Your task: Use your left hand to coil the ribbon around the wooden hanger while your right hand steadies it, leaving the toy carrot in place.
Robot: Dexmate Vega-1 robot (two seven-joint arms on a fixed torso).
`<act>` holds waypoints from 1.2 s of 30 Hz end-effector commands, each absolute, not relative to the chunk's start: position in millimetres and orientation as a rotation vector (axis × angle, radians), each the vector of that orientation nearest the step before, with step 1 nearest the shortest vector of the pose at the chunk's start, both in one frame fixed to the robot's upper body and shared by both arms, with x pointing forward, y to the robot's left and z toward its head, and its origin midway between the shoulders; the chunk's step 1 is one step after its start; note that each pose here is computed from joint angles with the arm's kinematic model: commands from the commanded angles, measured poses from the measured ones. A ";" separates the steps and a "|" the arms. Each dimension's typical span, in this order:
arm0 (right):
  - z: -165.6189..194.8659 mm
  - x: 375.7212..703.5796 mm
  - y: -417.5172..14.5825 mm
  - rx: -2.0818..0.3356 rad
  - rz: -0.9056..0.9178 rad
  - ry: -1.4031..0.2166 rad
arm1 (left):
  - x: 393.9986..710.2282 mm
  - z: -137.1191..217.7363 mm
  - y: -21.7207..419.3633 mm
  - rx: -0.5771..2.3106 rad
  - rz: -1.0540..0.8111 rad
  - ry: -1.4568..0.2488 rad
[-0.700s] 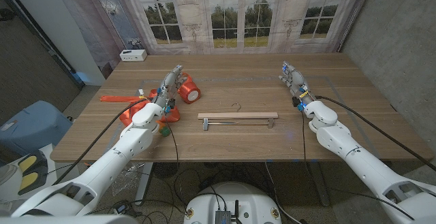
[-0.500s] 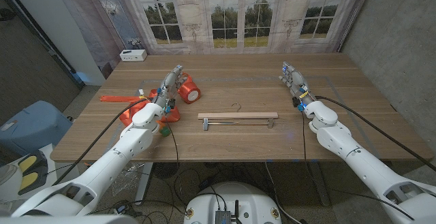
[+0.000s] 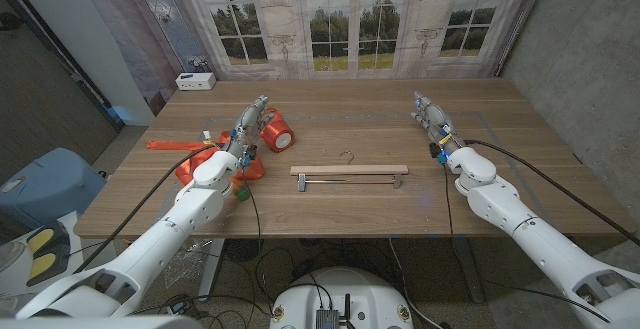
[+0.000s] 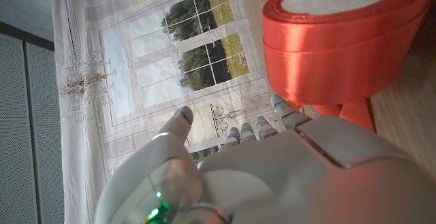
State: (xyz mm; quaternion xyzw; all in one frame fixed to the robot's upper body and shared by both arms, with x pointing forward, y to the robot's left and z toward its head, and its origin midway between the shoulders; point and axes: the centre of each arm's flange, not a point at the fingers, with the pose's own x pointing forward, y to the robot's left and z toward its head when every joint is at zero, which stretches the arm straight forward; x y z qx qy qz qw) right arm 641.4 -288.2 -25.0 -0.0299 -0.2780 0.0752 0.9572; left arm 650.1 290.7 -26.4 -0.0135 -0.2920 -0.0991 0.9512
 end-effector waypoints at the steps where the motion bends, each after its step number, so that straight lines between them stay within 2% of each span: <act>1: -19.7 622.5 -283.5 -0.208 0.087 -0.527 | 650.4 -26.0 288.8 -0.019 -0.209 -0.591; 36: -15.1 560.9 -255.0 -0.627 -0.103 -0.413 | 642.9 -30.9 279.8 -0.007 -0.240 -0.584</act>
